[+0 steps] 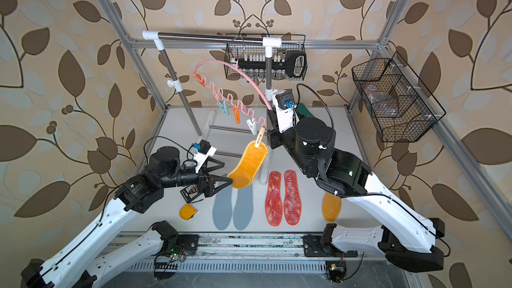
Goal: Take the shoe insoles off the hanger
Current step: Adjust the hanger on the clothesline, then remove the insole from the hanger.
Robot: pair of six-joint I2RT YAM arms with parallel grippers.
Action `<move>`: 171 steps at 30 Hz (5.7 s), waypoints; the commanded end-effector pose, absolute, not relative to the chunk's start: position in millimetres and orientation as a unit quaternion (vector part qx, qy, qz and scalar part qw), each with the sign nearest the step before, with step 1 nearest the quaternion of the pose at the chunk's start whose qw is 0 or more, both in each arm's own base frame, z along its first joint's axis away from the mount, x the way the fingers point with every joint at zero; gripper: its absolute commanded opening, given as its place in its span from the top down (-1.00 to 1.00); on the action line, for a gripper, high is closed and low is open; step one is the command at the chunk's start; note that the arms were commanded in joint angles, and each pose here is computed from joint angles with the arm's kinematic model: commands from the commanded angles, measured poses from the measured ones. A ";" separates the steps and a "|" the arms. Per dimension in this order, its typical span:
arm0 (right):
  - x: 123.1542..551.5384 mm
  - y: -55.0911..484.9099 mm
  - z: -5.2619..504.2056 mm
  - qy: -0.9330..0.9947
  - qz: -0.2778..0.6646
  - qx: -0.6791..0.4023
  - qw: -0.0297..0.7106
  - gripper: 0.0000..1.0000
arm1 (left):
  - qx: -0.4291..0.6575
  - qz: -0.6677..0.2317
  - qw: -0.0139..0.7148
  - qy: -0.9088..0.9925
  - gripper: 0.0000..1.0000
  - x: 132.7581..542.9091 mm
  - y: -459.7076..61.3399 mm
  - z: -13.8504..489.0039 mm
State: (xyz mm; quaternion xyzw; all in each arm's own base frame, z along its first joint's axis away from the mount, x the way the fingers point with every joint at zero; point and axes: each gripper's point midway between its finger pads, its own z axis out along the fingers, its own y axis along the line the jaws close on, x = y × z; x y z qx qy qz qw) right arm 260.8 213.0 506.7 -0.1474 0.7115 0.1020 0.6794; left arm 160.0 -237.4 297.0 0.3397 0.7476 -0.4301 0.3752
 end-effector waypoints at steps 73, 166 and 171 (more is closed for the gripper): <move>219.0 178.7 458.8 0.722 0.149 -0.136 0.661 -0.29 | 0.284 -0.306 0.507 0.754 -0.98 235.2 -228.2 266.8; 250.5 313.8 410.7 0.596 0.522 -0.125 0.597 -0.30 | 0.307 -0.249 0.607 0.690 0.18 267.2 -270.4 297.9; 262.7 316.3 418.1 0.573 0.530 -0.090 0.618 -0.27 | 0.309 -0.250 0.606 0.689 0.18 266.8 -271.1 294.9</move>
